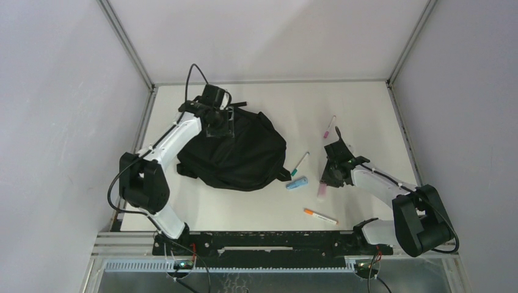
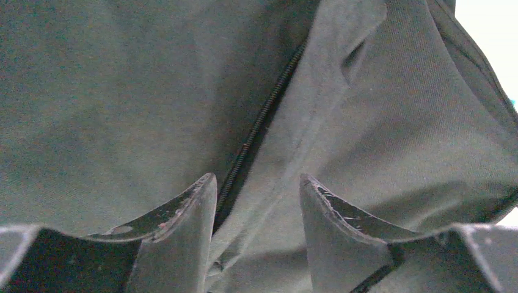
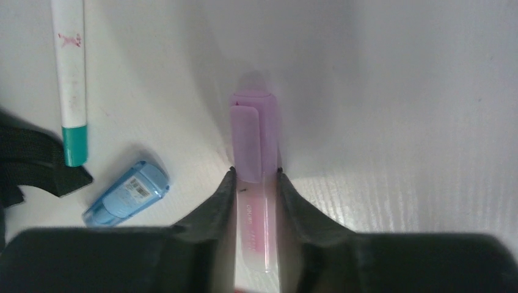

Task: Pack the student bag
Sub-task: Pick up the stationery from the center of the board.

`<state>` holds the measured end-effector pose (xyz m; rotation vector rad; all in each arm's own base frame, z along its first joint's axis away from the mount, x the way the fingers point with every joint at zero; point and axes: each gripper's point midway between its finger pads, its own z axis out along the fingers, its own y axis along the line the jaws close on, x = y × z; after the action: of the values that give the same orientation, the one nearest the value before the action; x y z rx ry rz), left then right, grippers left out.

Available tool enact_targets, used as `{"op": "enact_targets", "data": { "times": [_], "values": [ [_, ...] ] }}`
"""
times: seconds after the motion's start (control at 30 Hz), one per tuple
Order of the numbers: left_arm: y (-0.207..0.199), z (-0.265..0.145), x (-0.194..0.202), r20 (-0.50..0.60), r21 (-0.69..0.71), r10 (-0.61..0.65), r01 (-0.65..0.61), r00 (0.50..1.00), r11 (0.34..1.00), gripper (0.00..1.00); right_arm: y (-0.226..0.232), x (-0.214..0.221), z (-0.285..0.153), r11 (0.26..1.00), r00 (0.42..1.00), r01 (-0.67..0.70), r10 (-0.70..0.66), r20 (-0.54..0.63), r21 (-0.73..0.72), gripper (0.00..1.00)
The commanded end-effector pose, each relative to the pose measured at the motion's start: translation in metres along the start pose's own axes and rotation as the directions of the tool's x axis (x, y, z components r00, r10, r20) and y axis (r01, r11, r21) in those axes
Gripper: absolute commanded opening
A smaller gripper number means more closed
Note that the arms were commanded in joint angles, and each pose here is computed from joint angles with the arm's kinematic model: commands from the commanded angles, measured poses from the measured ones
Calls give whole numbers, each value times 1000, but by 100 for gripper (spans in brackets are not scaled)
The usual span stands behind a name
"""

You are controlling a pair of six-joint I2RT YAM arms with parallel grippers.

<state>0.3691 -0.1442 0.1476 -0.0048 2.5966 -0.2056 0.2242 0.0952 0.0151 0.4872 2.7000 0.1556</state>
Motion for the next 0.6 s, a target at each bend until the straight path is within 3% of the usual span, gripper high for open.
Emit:
{"op": "enact_targets", "data": {
  "times": [0.0,0.07,0.13,0.4,0.57],
  "values": [
    [-13,2,0,-22,65,49,-47,999,997,57,12,-12,-8,999,1000,21,-20,18,-49,41],
    [-23,1,1,-29,116,42,-38,999,993,56,12,-11,-13,998,1000,23,-22,20,-55,62],
    [-27,-2,-1,-24,135,34,-31,999,990,56,10,-10,-22,998,999,22,-20,30,-57,73],
    [-31,-24,-10,25,157,2,-6,1000,988,57,24,36,-69,984,994,109,-111,-7,-145,74],
    [-35,-43,-16,72,193,1,-15,997,981,58,17,84,-75,980,976,187,-193,-99,-71,76]
  ]
}}
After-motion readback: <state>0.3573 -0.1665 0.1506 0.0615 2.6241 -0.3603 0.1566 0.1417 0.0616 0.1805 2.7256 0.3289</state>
